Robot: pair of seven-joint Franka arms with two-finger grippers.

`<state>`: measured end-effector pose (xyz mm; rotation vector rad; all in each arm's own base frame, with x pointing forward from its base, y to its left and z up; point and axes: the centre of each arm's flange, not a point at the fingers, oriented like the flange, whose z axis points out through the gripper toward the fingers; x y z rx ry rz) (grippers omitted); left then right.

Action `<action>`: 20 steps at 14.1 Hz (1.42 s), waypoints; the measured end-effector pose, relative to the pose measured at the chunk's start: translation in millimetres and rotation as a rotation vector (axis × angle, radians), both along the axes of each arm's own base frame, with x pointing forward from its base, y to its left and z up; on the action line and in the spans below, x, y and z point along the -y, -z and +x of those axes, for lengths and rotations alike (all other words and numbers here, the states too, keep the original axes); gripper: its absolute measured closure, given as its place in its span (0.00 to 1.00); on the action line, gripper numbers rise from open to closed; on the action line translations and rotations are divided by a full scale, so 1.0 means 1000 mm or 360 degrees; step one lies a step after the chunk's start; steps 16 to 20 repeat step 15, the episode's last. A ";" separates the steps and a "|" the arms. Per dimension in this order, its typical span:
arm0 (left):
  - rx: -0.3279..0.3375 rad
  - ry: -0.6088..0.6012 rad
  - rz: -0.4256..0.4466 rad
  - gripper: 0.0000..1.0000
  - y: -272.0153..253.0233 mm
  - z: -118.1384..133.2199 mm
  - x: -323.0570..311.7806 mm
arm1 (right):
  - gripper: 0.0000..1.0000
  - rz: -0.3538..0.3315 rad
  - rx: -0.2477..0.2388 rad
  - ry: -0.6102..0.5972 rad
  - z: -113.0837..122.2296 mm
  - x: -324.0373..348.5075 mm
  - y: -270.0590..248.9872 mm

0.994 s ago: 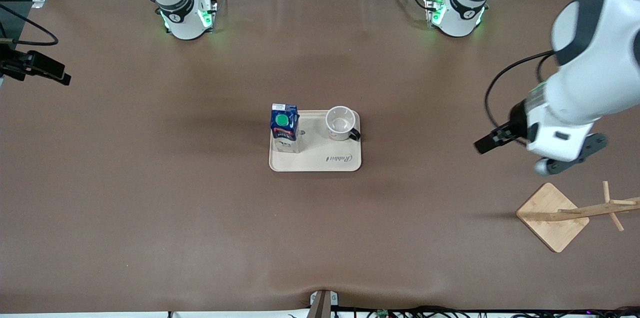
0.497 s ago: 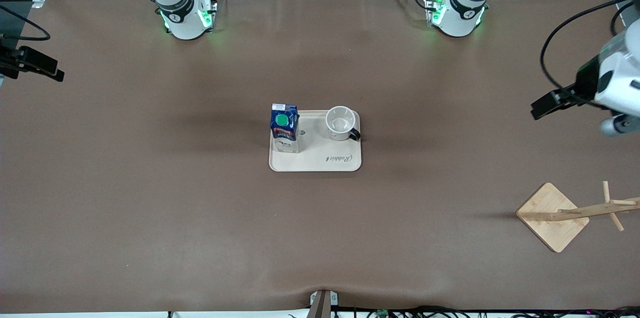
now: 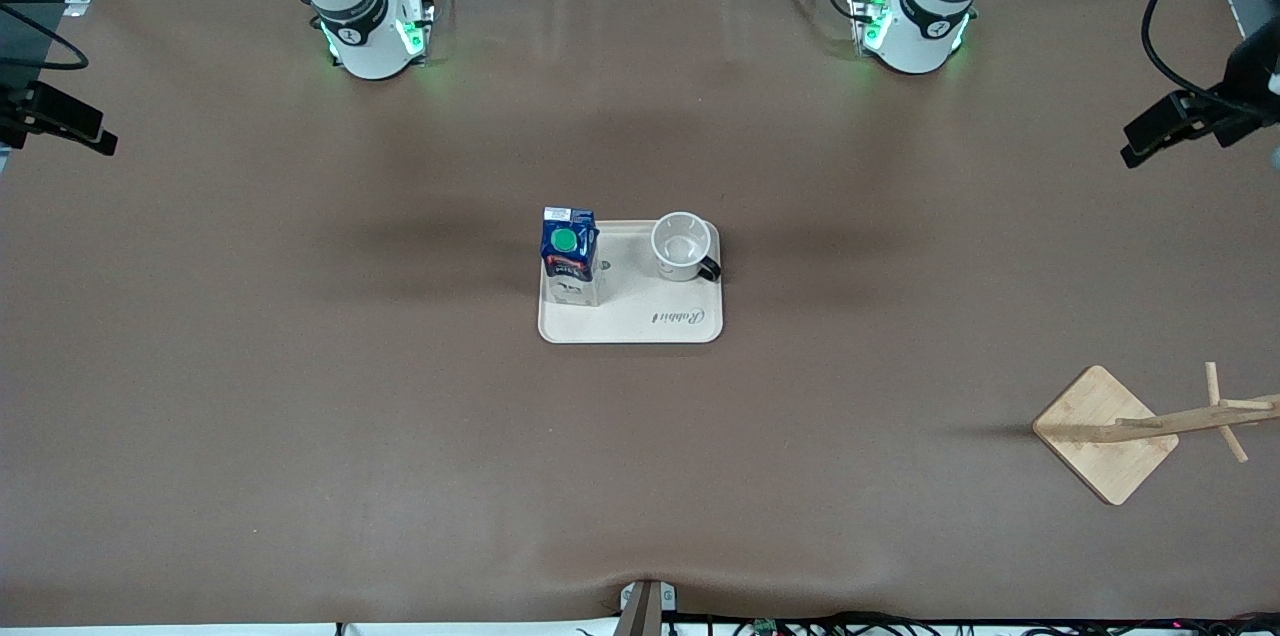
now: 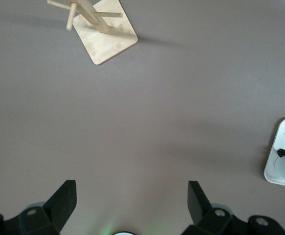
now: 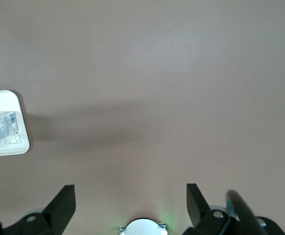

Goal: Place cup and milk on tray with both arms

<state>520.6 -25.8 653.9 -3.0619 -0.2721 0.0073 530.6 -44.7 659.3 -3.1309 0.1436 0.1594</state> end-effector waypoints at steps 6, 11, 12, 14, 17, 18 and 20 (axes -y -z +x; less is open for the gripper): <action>-0.0002 0.0137 0.0006 0.00 0.013 -0.011 0.044 | 0.00 -0.0001 0.0006 0.0000 0.000 0.000 -0.001; -0.0007 0.0201 -0.0005 0.00 0.014 -0.010 0.038 | 0.00 -0.0001 0.0006 0.0002 0.000 0.001 -0.001; -0.0007 0.0208 -0.0005 0.00 0.014 -0.010 0.037 | 0.00 -0.0001 0.0006 0.0001 0.000 0.001 -0.001; -0.0006 0.0214 -0.0006 0.00 0.014 -0.010 0.036 | 0.00 0.0000 0.0006 0.0000 0.000 0.000 -0.001; -0.0006 0.0217 -0.0006 0.00 0.014 -0.010 0.037 | 0.00 0.0000 0.0006 0.0000 0.000 0.000 -0.001; -0.0006 0.0217 -0.0006 0.00 0.014 -0.010 0.037 | 0.00 0.0000 0.0006 0.0000 0.000 0.000 -0.001; -0.0006 0.0217 -0.0006 0.00 0.014 -0.010 0.037 | 0.00 0.0000 0.0006 0.0000 0.000 0.000 -0.001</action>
